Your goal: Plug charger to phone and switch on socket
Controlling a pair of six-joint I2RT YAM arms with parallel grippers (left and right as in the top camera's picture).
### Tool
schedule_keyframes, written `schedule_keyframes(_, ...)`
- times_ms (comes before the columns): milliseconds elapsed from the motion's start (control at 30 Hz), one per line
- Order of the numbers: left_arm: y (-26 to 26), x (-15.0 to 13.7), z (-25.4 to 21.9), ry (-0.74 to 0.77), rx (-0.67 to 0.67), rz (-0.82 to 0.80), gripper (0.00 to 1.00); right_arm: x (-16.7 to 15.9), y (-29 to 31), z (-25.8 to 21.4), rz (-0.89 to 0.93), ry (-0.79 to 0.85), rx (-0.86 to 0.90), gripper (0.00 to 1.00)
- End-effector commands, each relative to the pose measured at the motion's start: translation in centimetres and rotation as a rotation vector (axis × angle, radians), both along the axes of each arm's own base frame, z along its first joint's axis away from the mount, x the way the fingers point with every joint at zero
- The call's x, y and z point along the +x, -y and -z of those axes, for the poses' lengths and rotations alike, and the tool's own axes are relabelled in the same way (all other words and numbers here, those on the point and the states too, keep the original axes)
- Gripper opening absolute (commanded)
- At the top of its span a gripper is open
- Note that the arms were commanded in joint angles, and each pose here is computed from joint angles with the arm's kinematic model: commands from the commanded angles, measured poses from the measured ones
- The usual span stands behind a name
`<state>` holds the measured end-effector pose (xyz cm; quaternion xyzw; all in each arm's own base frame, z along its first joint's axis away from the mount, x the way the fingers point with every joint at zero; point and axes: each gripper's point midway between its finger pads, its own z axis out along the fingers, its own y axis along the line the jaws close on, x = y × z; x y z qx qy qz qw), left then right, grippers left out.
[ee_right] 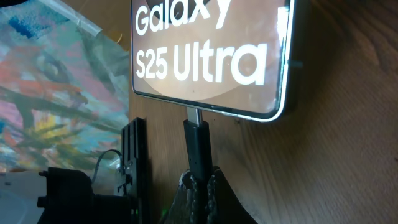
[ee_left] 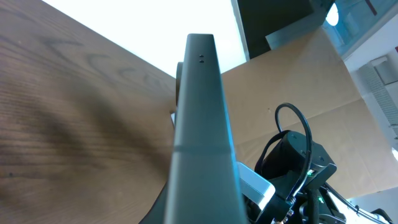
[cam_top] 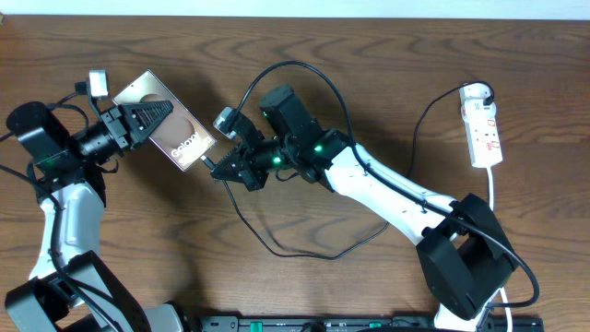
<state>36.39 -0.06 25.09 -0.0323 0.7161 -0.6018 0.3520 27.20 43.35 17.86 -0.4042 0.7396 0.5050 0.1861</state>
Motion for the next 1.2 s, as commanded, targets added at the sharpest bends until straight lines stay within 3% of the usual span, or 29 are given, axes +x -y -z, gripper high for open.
schedule_keyframes(0, 0.4, -0.6, -0.6, 0.022, 0.0, 0.036, 0.08, -0.3, -0.5, -2.5, -0.011, 0.034, 0.046, 0.01)
schedule_keyframes(1167, 2.4, -0.7, -0.6, 0.045, 0.013, 0.091, 0.08, -0.3, -0.4, -2.8, -0.009, 0.008, 0.058, 0.01)
